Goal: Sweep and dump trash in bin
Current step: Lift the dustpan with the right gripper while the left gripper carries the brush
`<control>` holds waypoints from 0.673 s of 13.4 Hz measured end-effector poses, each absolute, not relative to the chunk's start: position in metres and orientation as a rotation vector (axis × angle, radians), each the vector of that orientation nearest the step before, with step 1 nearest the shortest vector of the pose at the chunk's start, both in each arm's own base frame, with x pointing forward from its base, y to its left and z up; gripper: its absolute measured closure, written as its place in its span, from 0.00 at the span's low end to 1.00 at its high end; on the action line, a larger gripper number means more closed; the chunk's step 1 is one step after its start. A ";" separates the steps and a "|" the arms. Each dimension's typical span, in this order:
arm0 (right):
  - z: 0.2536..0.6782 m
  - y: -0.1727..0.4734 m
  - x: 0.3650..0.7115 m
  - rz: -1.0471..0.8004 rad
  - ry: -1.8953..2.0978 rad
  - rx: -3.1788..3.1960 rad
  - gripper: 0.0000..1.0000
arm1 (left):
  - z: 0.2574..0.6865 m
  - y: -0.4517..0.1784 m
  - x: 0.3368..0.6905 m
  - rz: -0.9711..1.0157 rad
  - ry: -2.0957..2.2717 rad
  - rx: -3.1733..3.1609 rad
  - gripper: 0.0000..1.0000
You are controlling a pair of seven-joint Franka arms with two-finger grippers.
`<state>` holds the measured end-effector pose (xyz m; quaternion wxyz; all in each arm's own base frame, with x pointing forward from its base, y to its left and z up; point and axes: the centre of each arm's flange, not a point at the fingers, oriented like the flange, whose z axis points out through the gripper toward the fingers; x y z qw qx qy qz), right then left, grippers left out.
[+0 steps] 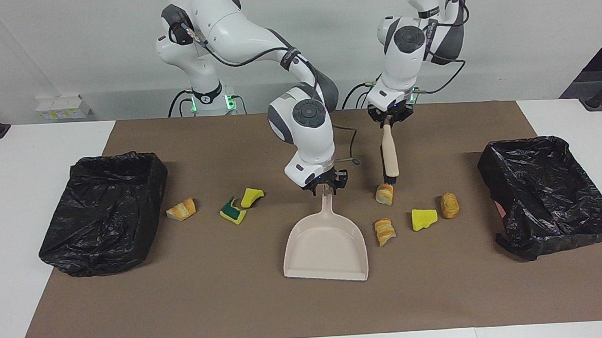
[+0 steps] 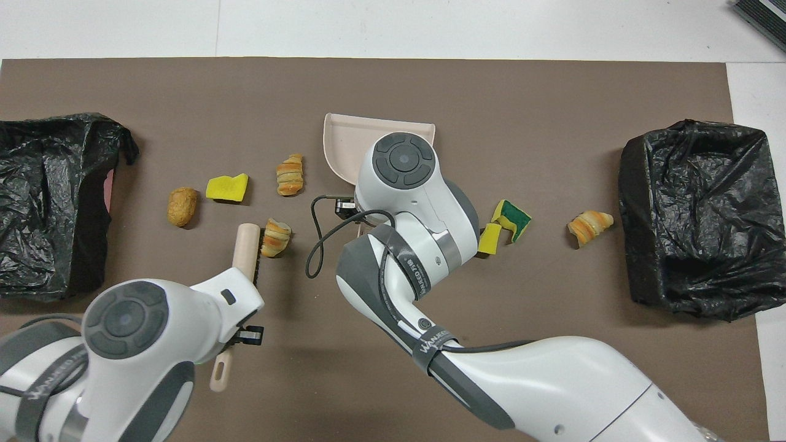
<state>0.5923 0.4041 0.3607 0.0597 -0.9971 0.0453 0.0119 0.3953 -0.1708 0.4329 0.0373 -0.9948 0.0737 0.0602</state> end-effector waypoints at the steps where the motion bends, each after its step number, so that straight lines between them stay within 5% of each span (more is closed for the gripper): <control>1: 0.359 0.404 0.593 0.024 0.128 -3.028 0.48 | 0.440 -0.147 0.409 0.171 0.183 -3.059 0.74; 3: 0.352 0.405 0.595 0.004 0.116 -3.038 0.52 | 0.447 -0.093 0.438 0.150 0.046 -3.079 0.74; 5: 0.350 0.404 0.595 -0.003 0.099 -3.049 0.69 | 0.456 -0.053 0.474 0.107 -0.050 -3.091 0.74; 9: 0.367 0.407 0.595 -0.047 -0.108 -3.037 0.69 | 0.426 -0.030 0.544 0.157 -0.083 -3.056 0.74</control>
